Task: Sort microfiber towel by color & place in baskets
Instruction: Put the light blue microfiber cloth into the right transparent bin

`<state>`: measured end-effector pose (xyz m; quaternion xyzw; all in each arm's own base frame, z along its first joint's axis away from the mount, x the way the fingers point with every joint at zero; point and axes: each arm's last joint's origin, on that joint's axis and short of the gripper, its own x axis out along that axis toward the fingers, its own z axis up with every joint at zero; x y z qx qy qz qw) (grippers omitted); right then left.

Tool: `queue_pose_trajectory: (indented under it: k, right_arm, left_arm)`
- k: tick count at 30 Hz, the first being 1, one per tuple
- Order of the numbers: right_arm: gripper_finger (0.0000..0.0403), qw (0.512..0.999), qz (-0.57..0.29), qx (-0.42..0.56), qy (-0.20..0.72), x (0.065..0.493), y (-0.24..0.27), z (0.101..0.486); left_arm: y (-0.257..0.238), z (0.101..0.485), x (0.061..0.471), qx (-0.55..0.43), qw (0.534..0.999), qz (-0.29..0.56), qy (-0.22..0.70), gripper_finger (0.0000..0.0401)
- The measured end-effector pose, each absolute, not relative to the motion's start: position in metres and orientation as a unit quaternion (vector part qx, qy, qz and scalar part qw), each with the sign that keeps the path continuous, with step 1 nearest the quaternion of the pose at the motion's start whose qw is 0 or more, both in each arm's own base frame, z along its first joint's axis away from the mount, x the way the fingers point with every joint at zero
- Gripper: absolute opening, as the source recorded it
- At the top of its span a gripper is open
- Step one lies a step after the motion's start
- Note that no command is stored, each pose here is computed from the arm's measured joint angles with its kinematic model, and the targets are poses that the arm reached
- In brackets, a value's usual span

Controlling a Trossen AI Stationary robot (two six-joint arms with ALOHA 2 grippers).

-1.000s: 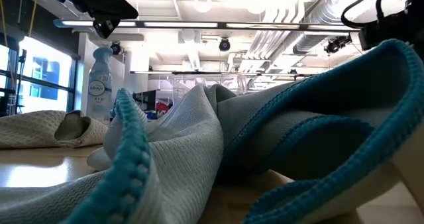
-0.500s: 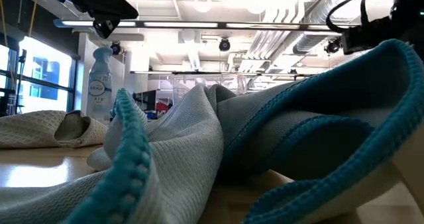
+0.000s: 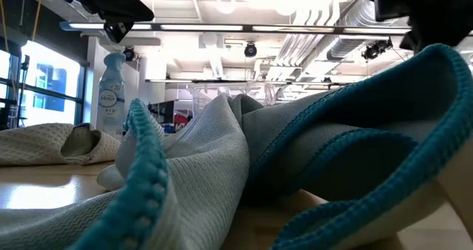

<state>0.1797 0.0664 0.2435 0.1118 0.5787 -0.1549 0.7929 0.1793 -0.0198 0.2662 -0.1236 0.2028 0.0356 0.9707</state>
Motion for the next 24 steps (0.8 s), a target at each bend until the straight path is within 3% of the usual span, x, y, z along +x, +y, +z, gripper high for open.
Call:
queue_pose_trajectory:
  k: [5,12,17,24]
  right_arm:
    - [0.0007,0.733,-0.18,0.12,0.645,0.167,0.063,0.225]
    - [0.0014,0.716,-0.184,0.169,0.652,0.162,0.064,0.199]
    - [0.0063,0.702,-0.213,0.194,0.651,0.159,0.063,0.191]
    - [0.0138,0.722,-0.208,0.197,0.63,0.162,0.063,0.183]
  left_arm:
    - [-0.02,0.266,0.179,-0.123,0.971,0.035,0.203,0.0]
    - [-0.02,0.266,0.179,-0.124,0.971,0.036,0.203,0.0]
    - [-0.02,0.266,0.179,-0.124,0.971,0.036,0.203,0.0]
    - [-0.02,0.266,0.179,-0.124,0.971,0.036,0.203,0.0]
